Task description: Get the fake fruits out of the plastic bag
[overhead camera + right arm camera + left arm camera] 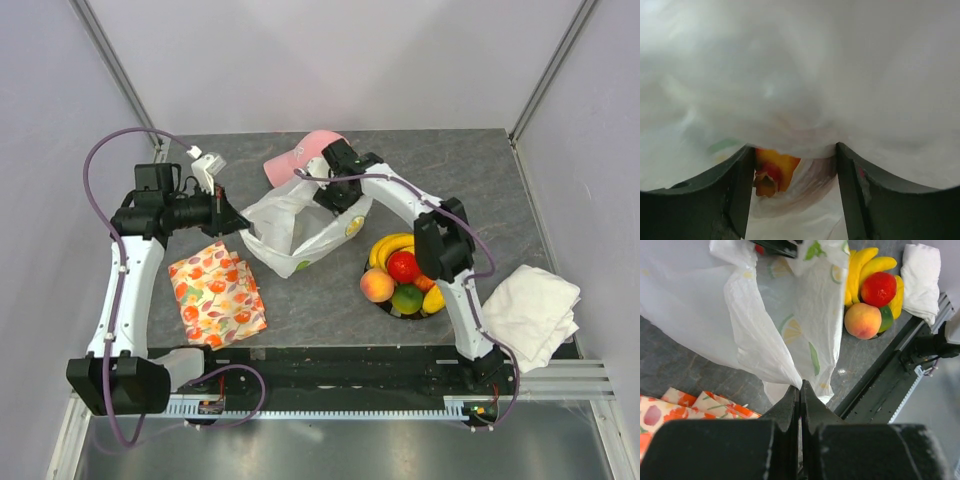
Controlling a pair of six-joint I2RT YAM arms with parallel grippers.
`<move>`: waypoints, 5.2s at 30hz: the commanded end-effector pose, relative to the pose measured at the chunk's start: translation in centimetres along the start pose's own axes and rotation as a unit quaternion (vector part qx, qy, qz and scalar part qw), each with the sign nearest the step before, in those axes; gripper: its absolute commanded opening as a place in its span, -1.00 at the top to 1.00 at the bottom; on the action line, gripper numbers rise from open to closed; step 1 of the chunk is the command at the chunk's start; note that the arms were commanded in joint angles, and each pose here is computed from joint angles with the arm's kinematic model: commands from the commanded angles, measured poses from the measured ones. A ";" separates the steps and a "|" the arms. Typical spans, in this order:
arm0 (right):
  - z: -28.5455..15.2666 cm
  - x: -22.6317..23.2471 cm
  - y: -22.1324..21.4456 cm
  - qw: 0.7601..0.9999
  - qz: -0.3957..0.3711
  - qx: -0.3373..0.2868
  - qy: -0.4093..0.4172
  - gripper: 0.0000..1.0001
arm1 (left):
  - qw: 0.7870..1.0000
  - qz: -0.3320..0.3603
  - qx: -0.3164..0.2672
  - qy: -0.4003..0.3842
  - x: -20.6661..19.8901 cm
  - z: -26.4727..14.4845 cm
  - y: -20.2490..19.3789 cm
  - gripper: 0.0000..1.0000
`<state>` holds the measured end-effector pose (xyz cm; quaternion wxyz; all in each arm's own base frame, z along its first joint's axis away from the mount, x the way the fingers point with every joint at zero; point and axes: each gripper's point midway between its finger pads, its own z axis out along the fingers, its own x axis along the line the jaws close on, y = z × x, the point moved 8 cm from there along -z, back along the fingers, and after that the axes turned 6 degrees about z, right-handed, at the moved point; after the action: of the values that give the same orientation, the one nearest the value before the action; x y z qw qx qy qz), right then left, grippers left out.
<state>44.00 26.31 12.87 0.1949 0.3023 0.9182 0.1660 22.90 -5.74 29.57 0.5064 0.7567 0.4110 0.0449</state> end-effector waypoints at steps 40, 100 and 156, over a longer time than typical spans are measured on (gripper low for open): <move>-6.8 11.7 0.4 0.976 0.018 -0.118 0.180 -0.68 | 0.981 0.159 0.059 0.098 -0.7 0.9 -2.5 0.97; -21.6 1.0 -25.5 0.987 0.030 -0.028 0.157 0.02 | 0.987 0.125 0.050 0.088 1.3 2.3 1.9 0.97; -23.1 -16.7 -10.0 0.822 0.463 -0.231 -0.236 -0.96 | 0.915 -0.032 -0.138 0.379 7.1 -1.6 9.3 -0.99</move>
<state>41.75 4.36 32.05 0.3512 0.6632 0.5529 0.3621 30.96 -1.49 35.03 0.4025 0.6378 0.5553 0.3504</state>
